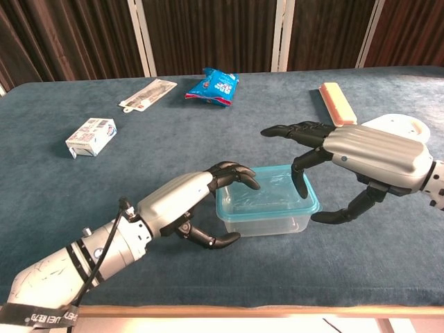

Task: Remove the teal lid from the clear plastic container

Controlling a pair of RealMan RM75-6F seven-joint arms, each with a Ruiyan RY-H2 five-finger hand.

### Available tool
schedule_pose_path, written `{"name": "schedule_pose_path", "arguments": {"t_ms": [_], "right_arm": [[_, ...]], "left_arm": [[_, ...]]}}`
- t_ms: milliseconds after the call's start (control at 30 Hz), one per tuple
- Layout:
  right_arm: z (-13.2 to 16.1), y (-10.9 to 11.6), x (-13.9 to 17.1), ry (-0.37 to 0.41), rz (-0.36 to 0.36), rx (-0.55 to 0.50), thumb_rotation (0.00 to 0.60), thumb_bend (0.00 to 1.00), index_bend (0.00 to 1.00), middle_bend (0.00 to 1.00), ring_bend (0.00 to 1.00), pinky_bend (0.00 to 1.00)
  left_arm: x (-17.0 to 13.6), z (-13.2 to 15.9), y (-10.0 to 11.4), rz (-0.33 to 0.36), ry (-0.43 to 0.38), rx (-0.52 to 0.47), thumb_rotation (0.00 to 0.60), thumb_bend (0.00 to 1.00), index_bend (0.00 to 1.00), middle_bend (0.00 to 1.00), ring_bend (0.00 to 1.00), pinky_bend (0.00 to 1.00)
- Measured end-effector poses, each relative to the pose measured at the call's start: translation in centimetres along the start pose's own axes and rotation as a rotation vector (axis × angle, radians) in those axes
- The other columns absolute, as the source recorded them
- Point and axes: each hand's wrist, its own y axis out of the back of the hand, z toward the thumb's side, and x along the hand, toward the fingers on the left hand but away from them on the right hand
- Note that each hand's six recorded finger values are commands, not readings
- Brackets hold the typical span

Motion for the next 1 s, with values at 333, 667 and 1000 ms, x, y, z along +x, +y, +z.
{"name": "schedule_pose_path", "arguments": {"t_ms": [333, 667, 1000], "right_arm": [[0.07, -0.02, 0.09, 0.003, 0.002, 0.0, 0.6, 0.37, 0.65, 0.08, 0.0, 0.0], [0.19, 0.12, 0.24, 0.007, 0.0, -0.001, 0.6, 0.37, 0.65, 0.08, 0.0, 0.0], [0.29, 0.36, -0.17, 0.006, -0.012, 0.005, 0.6, 0.38, 0.65, 0.08, 0.0, 0.0]], "left_arm": [[-0.03, -0.14, -0.15, -0.006, 0.006, 0.004, 0.6, 0.4, 0.27, 0.47, 0.3, 0.24], [0.03, -0.08, -0.24, -0.008, 0.003, 0.006, 0.6, 0.4, 0.26, 0.47, 0.3, 0.24], [-0.07, 0.13, -0.48, -0.012, -0.005, 0.01, 0.6, 0.4, 0.27, 0.47, 0.3, 0.24]]}}
